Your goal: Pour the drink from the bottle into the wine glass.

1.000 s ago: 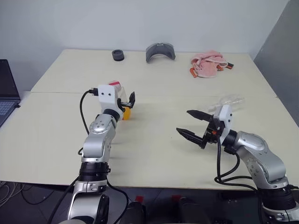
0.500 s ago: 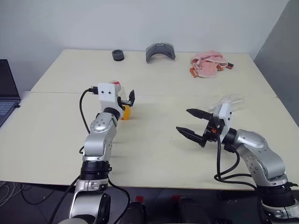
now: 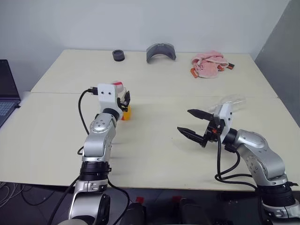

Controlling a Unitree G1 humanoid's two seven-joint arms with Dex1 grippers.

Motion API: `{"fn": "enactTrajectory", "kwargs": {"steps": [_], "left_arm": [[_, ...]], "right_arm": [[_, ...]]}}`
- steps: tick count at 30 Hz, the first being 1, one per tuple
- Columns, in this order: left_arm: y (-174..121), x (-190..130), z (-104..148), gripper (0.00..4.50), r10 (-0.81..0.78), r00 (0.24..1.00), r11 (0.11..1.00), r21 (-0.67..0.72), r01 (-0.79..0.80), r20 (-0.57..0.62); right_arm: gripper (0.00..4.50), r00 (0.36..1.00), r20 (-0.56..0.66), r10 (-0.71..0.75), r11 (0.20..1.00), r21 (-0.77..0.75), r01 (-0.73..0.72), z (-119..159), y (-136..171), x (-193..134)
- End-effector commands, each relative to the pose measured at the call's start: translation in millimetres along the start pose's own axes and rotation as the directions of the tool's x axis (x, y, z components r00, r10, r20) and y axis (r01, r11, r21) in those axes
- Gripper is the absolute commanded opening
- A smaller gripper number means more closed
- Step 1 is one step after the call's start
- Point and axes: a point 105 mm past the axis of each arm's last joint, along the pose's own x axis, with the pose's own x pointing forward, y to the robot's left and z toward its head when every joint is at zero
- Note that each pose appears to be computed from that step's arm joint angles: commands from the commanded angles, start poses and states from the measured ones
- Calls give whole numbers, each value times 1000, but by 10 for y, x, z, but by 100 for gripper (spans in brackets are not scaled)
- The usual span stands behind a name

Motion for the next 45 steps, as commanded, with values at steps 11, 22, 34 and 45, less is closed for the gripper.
{"fn": "enactTrajectory", "kwargs": {"steps": [11, 22, 34, 45], "left_arm": [[-173, -168, 281, 186, -161, 976, 986, -29, 167, 144], [-797, -273, 350, 184, -595, 773, 786, -40, 617, 221], [-1449, -350, 304, 183, -919, 354, 366, 43, 930, 172], [-1624, -429, 247, 183, -966, 204, 216, 64, 974, 160]], "right_arm": [[450, 998, 42, -36, 997, -71, 39, 143, -59, -44], [450, 989, 1, -147, 987, -68, 146, 163, -210, -281], [450, 993, 6, -114, 993, -28, 114, 649, 26, -157], [450, 993, 18, -113, 991, -72, 114, 732, 142, 184]]}}
